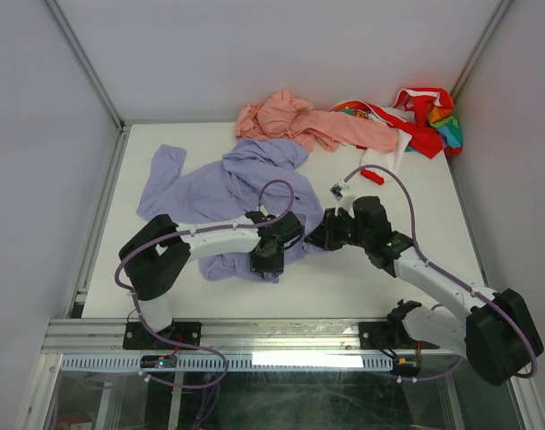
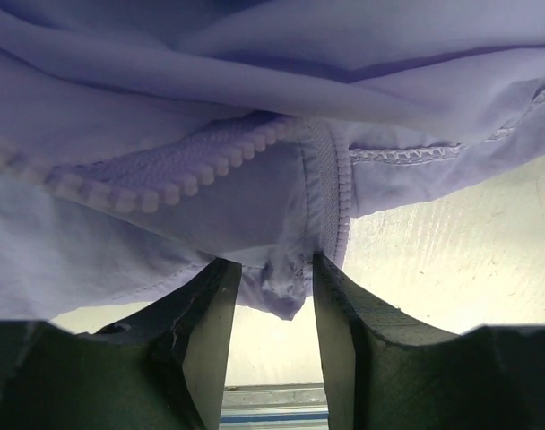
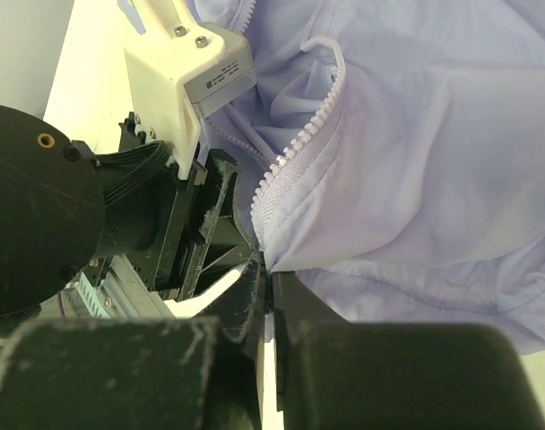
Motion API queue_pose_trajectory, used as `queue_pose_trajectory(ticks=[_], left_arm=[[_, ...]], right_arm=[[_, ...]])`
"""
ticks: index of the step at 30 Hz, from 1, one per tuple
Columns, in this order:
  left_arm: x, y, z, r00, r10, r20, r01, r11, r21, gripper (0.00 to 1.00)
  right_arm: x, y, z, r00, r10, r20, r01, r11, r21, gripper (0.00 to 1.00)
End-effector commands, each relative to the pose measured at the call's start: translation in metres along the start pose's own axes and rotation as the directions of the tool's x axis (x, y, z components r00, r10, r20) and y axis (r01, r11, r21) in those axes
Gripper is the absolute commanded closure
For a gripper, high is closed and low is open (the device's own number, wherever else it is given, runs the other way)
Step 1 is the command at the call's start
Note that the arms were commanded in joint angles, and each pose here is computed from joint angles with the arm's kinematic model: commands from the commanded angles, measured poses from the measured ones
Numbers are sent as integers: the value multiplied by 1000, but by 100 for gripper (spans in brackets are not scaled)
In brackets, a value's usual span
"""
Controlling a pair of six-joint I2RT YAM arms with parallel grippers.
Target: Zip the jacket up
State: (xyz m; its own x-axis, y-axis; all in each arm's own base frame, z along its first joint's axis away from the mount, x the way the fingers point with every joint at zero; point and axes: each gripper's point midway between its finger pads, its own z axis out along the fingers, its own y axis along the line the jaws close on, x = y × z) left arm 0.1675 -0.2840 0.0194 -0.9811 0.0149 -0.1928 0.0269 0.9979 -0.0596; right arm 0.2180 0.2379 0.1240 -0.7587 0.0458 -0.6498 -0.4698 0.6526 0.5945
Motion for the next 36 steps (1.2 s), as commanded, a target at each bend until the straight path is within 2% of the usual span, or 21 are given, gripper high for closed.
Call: queue_pose_trajectory(ticks=[1,5,10,15,21,26,28,33,36], left_arm=[[13,8,11,999,4,-34,-6,999,-35,62],[13,9,16,1000,9,-21,-9,1000,-24,75],[-10,8,-4,995,-18,97,12,998,62,100],[-47,-10,-48,965,-44,257,-17,972,233,100],[-86,-17,-114,891,-143,431,-58,905,421,100],[-106,-10,-156,809,-243,536,-131,813,567,100],[-111,-3,-168,771,-280,573,-169,777,606,100],[-116,5,-202,651,-375,660,-288,682,672,100],[-115,5,-216,601,-404,689,-351,642,682,100]], right_arm=[[-15,7,-2,997,-46,59,48,998,-29,100],[-12,6,0,998,-51,42,52,998,-30,100],[-15,20,-1,997,-77,20,79,993,-89,100],[-23,33,-3,993,-113,34,117,982,-146,100],[-42,57,-13,977,-193,94,209,952,-223,100],[-57,66,-14,968,-217,125,242,942,-235,100],[-63,70,-15,973,-187,135,216,946,-243,100],[-64,104,-22,980,-105,167,169,884,-437,100],[-72,118,-27,969,-62,238,180,840,-512,100]])
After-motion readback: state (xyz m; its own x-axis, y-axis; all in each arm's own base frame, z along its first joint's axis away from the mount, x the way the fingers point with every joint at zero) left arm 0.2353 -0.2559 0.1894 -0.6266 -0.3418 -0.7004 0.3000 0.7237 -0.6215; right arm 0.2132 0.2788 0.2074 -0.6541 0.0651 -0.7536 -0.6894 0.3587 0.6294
